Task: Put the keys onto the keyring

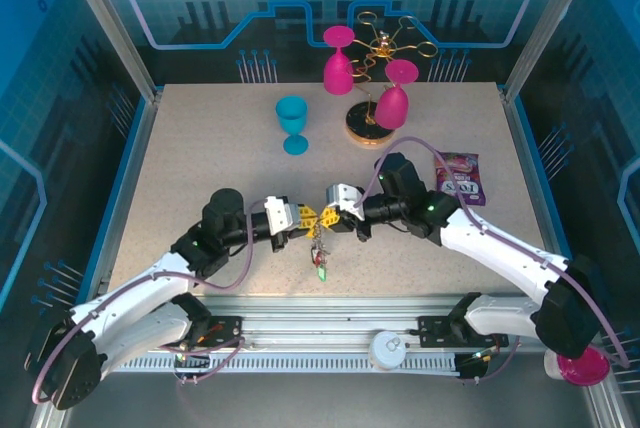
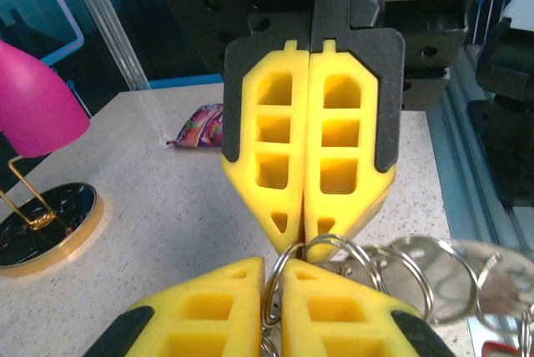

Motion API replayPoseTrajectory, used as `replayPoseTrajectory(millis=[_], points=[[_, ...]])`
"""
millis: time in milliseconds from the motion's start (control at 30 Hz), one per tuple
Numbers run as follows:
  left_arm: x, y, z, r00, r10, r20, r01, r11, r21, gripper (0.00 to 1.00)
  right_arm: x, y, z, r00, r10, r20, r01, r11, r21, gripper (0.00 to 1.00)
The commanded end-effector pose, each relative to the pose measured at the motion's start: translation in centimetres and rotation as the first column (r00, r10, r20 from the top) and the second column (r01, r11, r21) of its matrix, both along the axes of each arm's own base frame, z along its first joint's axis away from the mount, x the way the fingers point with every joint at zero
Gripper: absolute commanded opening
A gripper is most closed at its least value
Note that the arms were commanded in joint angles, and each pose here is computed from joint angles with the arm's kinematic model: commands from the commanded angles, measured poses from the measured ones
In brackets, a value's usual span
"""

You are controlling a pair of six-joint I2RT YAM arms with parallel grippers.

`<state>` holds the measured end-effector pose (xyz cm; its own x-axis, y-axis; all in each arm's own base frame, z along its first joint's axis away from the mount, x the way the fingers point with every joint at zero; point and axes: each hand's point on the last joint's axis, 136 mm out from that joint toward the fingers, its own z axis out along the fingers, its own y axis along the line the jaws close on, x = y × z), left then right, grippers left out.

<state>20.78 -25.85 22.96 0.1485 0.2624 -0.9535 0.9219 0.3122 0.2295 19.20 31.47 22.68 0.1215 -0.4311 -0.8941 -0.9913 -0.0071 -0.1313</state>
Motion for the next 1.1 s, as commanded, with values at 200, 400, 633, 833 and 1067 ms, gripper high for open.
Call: replayPoseTrajectory(millis=[200,400,633,833,1067], points=[[0.2,0.3,-1.2,0.999,-0.030,-0.009,0.032,0.975,0.220,0.07,-1.6,1.3,0.6,0.993,0.112,0.041,-0.103,0.981,-0.167,0.00],[-0.9,0.0,-1.2,0.995,-0.099,-0.022,0.102,0.961,0.256,0.02,-0.4,1.7,1.2,0.997,0.066,0.027,-0.058,0.972,-0.227,0.00],[0.0,-0.1,0.0,0.997,-0.050,0.063,0.039,0.986,0.164,0.00,0.1,1.2,1.9,1.000,0.002,0.015,0.000,0.988,-0.152,0.09],[-0.2,-0.2,0.9,0.996,-0.032,0.079,0.027,0.998,0.064,0.00,0.7,0.2,1.5,0.998,-0.058,-0.032,0.057,0.998,-0.032,0.29],[-0.5,-0.1,1.0,0.995,-0.028,0.095,0.026,0.999,0.019,0.00,1.2,-0.6,-0.5,0.992,-0.104,-0.075,0.100,0.994,-0.049,0.30]])
